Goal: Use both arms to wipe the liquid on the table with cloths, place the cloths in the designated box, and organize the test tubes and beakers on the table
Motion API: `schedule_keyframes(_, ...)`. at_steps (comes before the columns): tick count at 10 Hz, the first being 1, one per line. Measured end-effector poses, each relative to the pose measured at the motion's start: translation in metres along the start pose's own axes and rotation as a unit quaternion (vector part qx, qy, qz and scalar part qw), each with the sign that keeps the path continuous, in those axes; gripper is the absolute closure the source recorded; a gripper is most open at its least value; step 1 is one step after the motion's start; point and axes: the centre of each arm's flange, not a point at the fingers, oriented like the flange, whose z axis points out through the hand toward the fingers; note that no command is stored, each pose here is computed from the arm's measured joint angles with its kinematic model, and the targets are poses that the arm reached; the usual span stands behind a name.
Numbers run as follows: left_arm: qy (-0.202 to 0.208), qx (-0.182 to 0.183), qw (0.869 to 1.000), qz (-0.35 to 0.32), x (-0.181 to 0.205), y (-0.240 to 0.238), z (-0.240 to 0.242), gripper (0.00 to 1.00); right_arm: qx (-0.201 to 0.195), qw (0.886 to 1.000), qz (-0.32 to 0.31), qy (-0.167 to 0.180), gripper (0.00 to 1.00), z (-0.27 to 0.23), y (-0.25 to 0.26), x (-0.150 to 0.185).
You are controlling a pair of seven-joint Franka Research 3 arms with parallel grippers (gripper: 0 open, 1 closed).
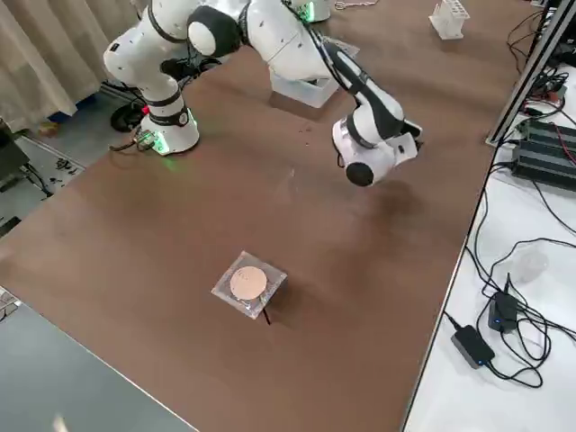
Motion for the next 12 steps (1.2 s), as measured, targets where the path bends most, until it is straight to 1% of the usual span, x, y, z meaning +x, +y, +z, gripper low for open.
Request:
schedule_keyframes(1, 0.002, 0.0, 1.0, 0.0, 0.001, 0.0, -0.001, 0.2, 0.004, 1.0, 0.007, -0.009, 0.74, -0.038, 0.002, -0.007)
schedule_keyframes(2, 0.006, -0.001, 1.0, 0.01, 0.002, 0.001, -0.005, 0.04, 0.007, 1.0, 0.011, -0.009, 0.74, -0.076, 0.003, -0.009)
schedule_keyframes(3, 0.015, -0.003, 0.999, 0.028, 0.004, 0.005, -0.015, 0.0, 0.014, 1.0, 0.011, -0.004, 0.74, -0.11, 0.001, -0.007)
schedule_keyframes(5, 0.055, -0.016, 0.996, 0.074, 0.001, 0.017, -0.063, 0.0, 0.043, 0.999, 0.015, 0.001, 0.74, -0.179, -0.005, 0.012)
schedule_keyframes(6, 0.065, -0.024, 0.993, 0.097, -0.009, 0.033, -0.09, 0.0, 0.042, 0.999, 0.012, 0.0, 0.74, -0.22, -0.008, 0.019)
schedule_keyframes(7, 0.06, -0.031, 0.991, 0.117, -0.021, 0.053, -0.112, 0.0, 0.041, 0.999, 0.014, 0.007, 0.74, -0.261, -0.016, 0.019)
schedule_keyframes(9, 0.036, -0.037, 0.988, 0.149, -0.042, 0.09, -0.165, 0.01, 0.043, 0.998, 0.034, 0.024, 0.74, -0.33, -0.043, -0.005)
schedule_keyframes(11, 0.029, -0.039, 0.984, 0.173, -0.059, 0.114, -0.221, 0.01, 0.019, 0.998, 0.054, 0.021, 0.74, -0.386, -0.067, -0.032)
schedule_keyframes(12, 0.028, -0.04, 0.984, 0.174, -0.066, 0.121, -0.241, 0.03, 0.003, 0.998, 0.06, 0.022, 0.74, -0.411, -0.078, -0.042)
